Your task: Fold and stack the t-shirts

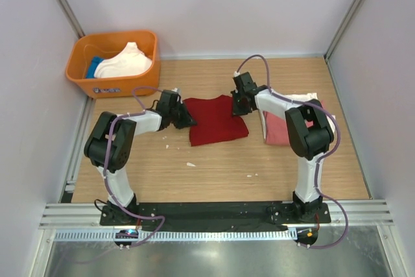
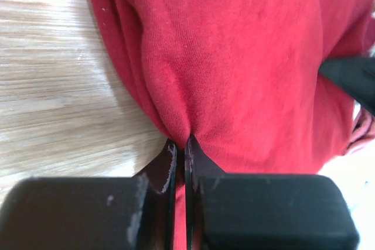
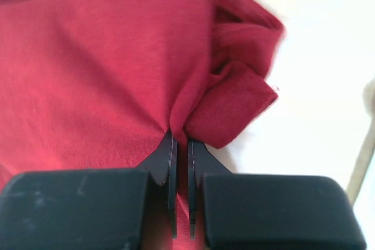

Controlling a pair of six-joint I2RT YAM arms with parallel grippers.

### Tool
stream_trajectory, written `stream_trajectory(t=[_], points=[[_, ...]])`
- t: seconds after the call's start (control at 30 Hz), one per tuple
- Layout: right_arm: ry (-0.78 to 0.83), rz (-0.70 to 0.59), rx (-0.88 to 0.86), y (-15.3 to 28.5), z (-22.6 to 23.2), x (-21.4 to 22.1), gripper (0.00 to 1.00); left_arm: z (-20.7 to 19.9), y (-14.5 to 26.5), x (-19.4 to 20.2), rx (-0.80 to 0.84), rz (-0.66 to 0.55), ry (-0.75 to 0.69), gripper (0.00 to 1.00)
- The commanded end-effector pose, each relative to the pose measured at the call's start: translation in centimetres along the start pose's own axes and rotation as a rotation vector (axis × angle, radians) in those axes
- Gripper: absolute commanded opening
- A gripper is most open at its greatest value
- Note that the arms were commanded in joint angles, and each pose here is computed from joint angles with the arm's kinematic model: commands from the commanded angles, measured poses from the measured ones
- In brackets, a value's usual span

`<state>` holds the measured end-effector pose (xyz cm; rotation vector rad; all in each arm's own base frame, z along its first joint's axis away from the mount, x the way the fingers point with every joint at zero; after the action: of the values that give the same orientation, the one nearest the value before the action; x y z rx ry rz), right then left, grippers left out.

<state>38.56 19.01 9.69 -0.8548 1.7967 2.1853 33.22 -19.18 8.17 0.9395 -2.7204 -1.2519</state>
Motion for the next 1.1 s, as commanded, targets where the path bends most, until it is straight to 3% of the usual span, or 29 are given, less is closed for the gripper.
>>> stream_trajectory(t=[0.0, 0.2, 0.5, 0.67, 1.07], points=[[0.05, -0.076, 0.08, 4.0, 1.0, -0.4, 0.01, -1.5, -0.1, 0.2, -0.049, -0.003, -0.09, 0.0], [0.062, -0.157, 0.098, 8.7, 2.5, -1.0, 0.01, -4.1, 0.1, 1.6, -0.03, 0.005, -0.141, 0.0], [0.046, -0.103, 0.209, 9.6, 1.2, 0.0, 0.01, -7.5, 0.7, 3.6, 0.03, 0.012, -0.183, 0.0], [0.034, -0.136, 0.25, 11.8, 0.4, 0.0, 0.01, -10.5, 1.3, 4.4, 0.105, 0.029, -0.228, 0.0], [-0.153, -0.21, 0.395, 18.8, -7.2, 1.3, 0.01, -18.9, 1.3, 9.4, 0.259, 0.018, -0.39, 0.0]])
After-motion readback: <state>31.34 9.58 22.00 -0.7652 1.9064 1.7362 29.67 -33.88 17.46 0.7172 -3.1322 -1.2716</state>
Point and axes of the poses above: each gripper's point midway between its finger pads, its own y axis back along the fingers, its own z axis along the line the jaws close on, x = y × z, the point moved 8 cm from there along y, back along the fingers, and after that the axes turned 13 degrees about y, right-handed, at the moved point
